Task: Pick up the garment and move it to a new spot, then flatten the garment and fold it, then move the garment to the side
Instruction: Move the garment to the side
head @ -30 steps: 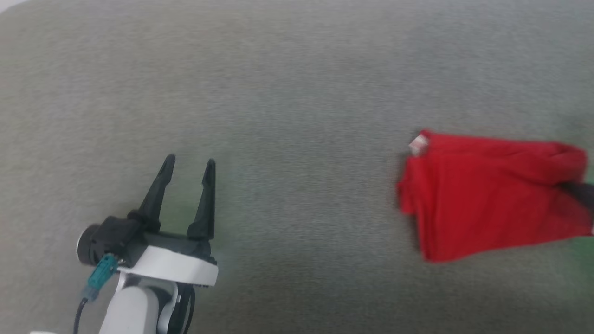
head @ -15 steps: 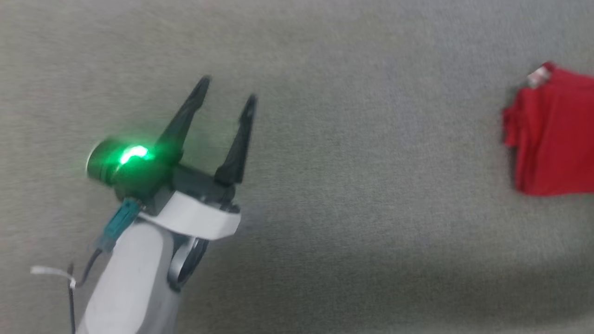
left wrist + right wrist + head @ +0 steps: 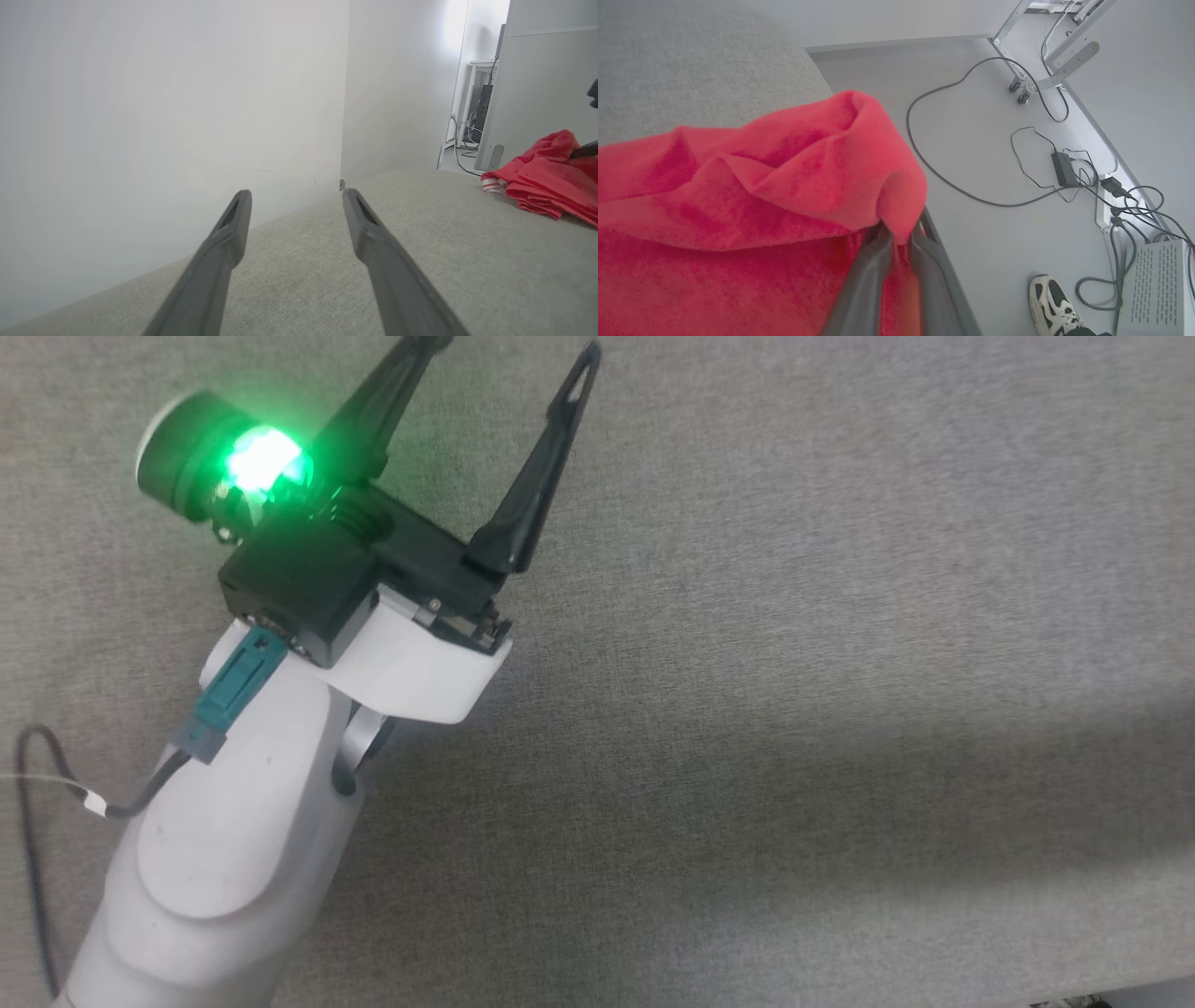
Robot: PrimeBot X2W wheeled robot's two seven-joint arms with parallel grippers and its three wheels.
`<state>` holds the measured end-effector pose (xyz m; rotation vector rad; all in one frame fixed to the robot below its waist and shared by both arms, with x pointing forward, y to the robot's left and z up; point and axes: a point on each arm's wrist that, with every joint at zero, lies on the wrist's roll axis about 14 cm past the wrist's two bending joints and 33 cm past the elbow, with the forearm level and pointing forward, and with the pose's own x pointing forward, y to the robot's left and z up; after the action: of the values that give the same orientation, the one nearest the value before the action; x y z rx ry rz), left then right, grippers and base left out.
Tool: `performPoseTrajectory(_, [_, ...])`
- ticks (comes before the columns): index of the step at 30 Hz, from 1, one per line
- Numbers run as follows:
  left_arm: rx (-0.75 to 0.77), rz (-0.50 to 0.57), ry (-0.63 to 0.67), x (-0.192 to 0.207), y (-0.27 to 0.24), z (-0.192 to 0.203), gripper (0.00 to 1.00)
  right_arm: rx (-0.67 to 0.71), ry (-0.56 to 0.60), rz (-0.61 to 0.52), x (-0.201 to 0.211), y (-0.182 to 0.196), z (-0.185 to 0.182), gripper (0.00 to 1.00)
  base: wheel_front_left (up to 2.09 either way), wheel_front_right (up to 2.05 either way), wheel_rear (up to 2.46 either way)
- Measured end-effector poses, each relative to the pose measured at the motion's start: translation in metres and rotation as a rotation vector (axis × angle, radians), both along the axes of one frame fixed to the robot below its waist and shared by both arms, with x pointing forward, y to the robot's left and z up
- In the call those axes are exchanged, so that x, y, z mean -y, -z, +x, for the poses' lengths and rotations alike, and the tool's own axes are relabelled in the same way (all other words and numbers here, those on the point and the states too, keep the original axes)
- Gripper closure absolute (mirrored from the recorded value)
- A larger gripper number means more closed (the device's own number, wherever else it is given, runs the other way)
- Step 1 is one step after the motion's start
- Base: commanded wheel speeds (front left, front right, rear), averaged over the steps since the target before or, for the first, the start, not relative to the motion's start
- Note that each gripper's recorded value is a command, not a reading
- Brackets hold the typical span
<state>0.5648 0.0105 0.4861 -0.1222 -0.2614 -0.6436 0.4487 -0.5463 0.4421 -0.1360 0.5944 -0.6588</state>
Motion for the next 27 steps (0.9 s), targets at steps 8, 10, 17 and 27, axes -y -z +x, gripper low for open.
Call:
performPoseTrajectory(8, [0.014, 0.009, 0.028, 0.006, 0.007, 0.005, 0.0, -0.013, -0.023, -0.019, -0.011, 0.027, 0.022, 1.0, 0.0, 0.0, 0.0])
performPoseTrajectory(10, [0.017, 0.01, 0.027, 0.006, 0.007, 0.006, 0.0, -0.025, -0.029, -0.042, -0.01, 0.028, 0.021, 1.0, 0.0, 0.0, 0.0])
performPoseTrajectory(17, [0.021, 0.013, 0.005, -0.001, -0.001, 0.004, 0.0, 0.016, -0.036, -0.076, -0.009, 0.014, 0.022, 0.0, 0.0, 0.0, 0.0])
performPoseTrajectory(27, [-0.083, 0.011, -0.089, -0.028, -0.003, -0.029, 0.0, 0.108, -0.137, -0.082, -0.032, -0.027, 0.025, 0.0, 0.0, 0.0, 0.0])
